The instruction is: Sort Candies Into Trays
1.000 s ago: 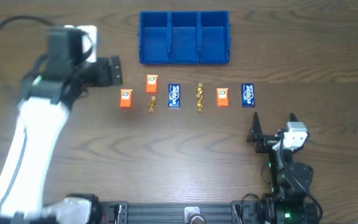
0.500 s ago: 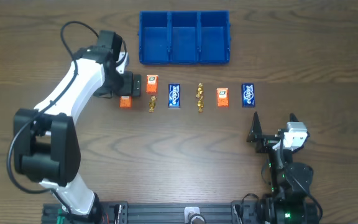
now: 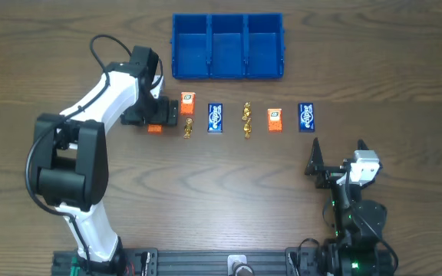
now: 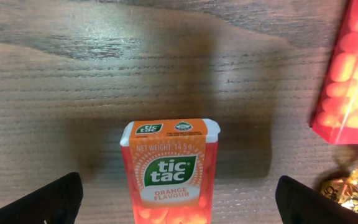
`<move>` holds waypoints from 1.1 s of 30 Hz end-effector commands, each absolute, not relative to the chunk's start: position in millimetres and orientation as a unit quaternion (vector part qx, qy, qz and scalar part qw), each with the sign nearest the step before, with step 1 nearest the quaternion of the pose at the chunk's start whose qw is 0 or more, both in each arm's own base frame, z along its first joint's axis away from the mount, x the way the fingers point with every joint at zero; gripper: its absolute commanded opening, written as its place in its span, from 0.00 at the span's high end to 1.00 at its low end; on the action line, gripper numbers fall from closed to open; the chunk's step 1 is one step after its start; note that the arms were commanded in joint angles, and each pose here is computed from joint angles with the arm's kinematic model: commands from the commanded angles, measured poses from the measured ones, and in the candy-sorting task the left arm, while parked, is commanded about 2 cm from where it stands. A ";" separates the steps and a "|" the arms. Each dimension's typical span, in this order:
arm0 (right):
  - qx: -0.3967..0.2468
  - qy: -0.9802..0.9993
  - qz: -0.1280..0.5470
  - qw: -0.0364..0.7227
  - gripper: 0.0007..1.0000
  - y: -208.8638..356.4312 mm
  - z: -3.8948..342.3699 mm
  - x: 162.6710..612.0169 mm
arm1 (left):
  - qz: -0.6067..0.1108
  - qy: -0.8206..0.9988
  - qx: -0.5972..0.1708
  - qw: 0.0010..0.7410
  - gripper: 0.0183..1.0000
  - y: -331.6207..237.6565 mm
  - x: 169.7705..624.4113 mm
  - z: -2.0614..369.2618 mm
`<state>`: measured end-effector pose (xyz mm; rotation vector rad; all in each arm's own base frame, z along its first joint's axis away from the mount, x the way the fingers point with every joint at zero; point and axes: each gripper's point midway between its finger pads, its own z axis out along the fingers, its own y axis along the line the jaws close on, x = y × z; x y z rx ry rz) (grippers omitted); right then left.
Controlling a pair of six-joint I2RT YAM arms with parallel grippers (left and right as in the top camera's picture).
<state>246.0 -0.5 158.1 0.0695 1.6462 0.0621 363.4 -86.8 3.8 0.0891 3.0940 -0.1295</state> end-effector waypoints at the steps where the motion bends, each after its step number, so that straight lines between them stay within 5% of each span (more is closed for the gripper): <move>1: 0.026 0.733 0.026 0.679 0.00 0.3 156.5 245.9 | -0.038 0.999 0.025 0.006 0.02 -85.3 358.0 -6.8; 5: 0.026 0.733 0.026 0.679 0.00 0.3 156.5 245.9 | -0.034 0.999 0.017 0.011 0.17 -85.2 360.5 -7.9; 19: 0.026 0.733 0.026 0.679 0.00 0.3 156.5 245.9 | 0.003 1.000 -0.011 0.007 0.37 -76.4 360.0 -17.7; 33: 0.026 0.733 0.026 0.679 0.00 0.3 156.5 245.9 | 0.007 0.999 -0.037 0.028 0.74 -83.6 366.9 -7.3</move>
